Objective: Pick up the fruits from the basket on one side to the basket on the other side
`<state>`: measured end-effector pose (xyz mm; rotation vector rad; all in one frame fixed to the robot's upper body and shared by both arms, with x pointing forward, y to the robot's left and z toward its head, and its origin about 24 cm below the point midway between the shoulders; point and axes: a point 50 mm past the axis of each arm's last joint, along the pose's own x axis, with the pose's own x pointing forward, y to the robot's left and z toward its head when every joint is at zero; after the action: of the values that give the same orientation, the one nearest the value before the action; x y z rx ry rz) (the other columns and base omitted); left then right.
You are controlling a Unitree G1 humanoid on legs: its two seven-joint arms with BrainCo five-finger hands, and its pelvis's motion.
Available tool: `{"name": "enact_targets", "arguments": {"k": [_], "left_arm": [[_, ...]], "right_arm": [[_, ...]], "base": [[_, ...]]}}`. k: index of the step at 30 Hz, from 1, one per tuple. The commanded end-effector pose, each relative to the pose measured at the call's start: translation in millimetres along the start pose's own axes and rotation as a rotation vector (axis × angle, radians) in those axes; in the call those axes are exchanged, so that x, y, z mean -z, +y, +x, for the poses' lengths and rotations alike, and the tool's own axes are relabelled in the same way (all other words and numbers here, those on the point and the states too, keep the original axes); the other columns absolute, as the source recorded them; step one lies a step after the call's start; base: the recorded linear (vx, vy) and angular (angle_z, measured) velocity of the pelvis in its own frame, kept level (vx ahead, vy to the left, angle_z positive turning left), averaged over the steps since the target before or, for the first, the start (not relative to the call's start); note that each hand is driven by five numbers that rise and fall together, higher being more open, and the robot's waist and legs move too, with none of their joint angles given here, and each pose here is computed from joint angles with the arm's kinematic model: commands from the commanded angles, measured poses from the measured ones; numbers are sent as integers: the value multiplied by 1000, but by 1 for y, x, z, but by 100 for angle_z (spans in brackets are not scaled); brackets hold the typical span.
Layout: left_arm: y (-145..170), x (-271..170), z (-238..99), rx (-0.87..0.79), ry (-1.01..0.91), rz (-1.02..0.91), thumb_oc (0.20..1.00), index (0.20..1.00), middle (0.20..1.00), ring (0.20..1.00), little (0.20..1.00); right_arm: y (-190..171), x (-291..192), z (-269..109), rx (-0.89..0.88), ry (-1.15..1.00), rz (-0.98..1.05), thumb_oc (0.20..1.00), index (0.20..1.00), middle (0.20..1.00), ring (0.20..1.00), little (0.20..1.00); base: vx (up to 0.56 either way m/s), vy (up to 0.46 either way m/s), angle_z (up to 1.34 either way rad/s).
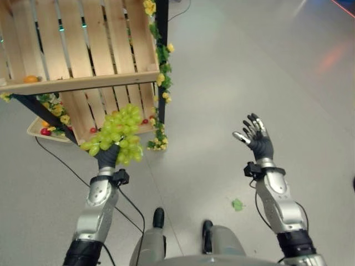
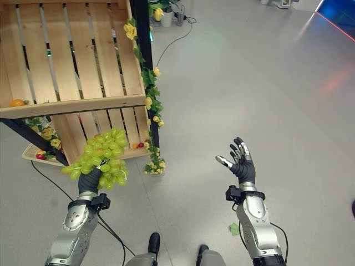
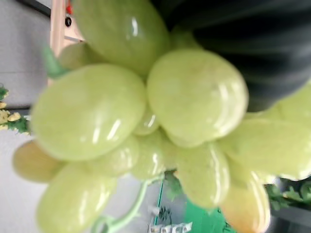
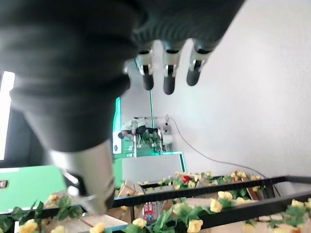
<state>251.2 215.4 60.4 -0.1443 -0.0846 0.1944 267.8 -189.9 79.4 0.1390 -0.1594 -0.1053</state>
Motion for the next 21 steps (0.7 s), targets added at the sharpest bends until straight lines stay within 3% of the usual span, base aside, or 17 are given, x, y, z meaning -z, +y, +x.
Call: {"name": "enact_targets", "arguments": {"k": [1,7,21], "left_arm": [[-4,-48,6,12,-259,-8,200,200,200,200,200],[0,-57,0,-22,-327,-80,200,200,200,200,200],[12,-76,-13,-63,-416,-249,200,200,200,200,200]], "right_arm": [[-3,-22,10,4,-125,-8,1000,1000,1000,1000,1000],[-9,-24,10,-9,-129,-52,1000,1000,1000,1000,1000],[-24,-21,15,51,-112,-56,1000,1000,1000,1000,1000]], "base": [[156,-31,21],[176,-86,59],[80,-29,-5]]}}
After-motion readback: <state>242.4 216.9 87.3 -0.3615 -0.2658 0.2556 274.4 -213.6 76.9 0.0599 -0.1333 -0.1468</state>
